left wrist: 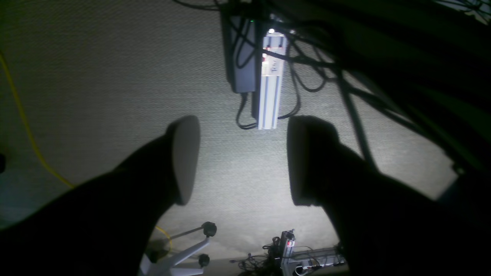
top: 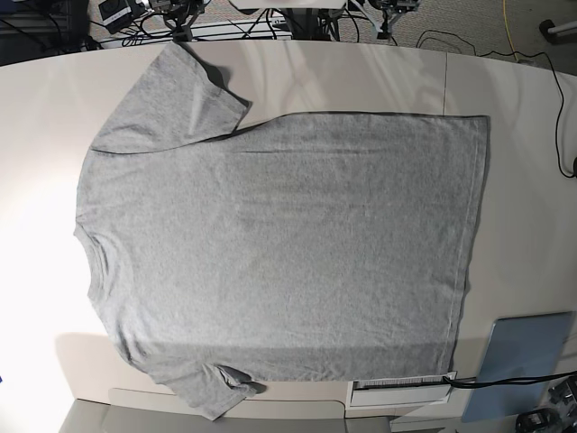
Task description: Fold the T-shirt properly
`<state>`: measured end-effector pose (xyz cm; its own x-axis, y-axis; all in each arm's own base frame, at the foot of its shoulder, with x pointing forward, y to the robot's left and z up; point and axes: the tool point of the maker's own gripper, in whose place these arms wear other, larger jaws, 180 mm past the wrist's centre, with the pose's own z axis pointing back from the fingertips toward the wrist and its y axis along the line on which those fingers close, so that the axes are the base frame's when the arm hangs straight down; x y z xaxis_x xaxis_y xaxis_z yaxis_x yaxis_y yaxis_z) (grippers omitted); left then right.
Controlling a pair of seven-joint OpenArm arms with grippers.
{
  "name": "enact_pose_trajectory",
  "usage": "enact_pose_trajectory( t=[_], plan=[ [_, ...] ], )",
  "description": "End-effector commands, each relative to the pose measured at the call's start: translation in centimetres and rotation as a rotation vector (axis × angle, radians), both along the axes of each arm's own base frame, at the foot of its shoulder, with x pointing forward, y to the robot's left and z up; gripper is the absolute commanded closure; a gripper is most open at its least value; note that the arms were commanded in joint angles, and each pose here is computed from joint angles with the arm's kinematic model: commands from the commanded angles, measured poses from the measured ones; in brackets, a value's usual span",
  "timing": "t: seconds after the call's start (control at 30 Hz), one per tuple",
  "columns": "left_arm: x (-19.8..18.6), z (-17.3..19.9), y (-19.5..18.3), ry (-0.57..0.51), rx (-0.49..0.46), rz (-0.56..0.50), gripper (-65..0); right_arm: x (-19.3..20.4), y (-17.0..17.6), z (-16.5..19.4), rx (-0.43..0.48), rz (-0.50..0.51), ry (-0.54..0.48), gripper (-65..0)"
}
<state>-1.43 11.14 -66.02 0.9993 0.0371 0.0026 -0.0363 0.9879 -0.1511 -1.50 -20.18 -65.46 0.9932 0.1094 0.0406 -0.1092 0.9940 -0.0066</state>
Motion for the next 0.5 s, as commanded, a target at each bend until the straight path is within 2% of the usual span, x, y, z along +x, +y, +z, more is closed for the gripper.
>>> enact_pose_trajectory(
  t=[0.0,0.23,0.47],
  plan=[
    [-0.4,0.0,0.5,0.006,0.006,-0.006,-37.3,-0.2,-0.5,0.1,-0.007,-0.003,0.001,-14.4],
    [-0.4,0.0,2.5,0.007,0.035,-0.01,-37.3,-0.3,-0.5,0.1,-0.007,-0.002,0.006,-14.4],
    [-0.6,0.1,2.8,0.007,0.04,-0.012,-37.3,-0.8,-0.5,0.1,-0.004,-0.02,-0.002,-14.4]
  ],
)
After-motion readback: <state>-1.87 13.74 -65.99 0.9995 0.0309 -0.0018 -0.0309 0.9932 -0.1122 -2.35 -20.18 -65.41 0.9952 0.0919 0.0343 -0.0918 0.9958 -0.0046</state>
